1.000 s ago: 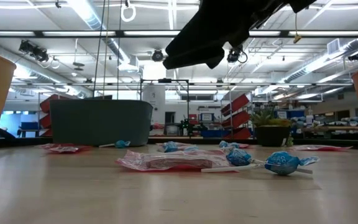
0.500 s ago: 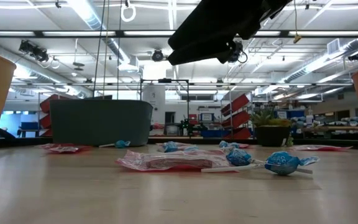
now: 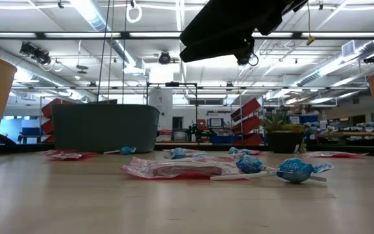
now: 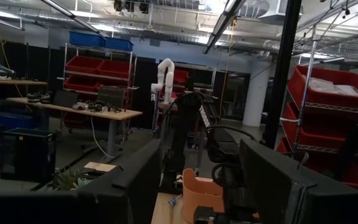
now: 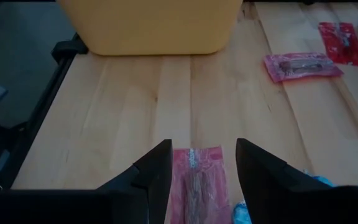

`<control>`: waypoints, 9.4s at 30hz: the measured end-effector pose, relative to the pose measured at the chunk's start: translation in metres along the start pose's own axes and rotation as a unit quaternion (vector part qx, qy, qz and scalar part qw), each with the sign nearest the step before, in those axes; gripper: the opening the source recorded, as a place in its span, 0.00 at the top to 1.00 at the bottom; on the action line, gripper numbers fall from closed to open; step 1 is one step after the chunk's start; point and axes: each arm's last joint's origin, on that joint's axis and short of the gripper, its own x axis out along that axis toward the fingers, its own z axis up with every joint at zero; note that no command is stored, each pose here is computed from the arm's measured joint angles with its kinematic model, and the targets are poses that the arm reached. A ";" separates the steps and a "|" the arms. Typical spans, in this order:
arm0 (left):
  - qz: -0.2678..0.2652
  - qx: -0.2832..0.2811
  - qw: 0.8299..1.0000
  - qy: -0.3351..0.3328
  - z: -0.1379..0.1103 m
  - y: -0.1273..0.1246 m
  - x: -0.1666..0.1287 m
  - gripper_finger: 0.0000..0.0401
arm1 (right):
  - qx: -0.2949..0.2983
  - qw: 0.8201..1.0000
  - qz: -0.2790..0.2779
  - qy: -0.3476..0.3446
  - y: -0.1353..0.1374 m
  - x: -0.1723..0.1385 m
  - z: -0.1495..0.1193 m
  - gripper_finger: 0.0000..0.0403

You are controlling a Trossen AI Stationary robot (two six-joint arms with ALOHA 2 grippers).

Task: Sort candy
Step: Put the red candy into the yellow bin

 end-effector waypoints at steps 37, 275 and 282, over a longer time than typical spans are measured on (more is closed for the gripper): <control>-0.238 0.130 0.960 0.065 -0.060 -0.037 0.030 0.46 | 0.031 0.999 -0.017 -0.017 0.007 0.066 -0.022 0.60; -0.159 -0.011 0.983 -0.092 -0.011 -0.015 0.000 0.46 | -0.051 0.957 0.033 -0.282 -0.042 0.075 0.106 0.96; -0.159 -0.010 0.983 -0.095 -0.010 -0.015 0.000 0.46 | -0.069 0.951 0.042 -0.300 -0.053 0.075 0.111 0.96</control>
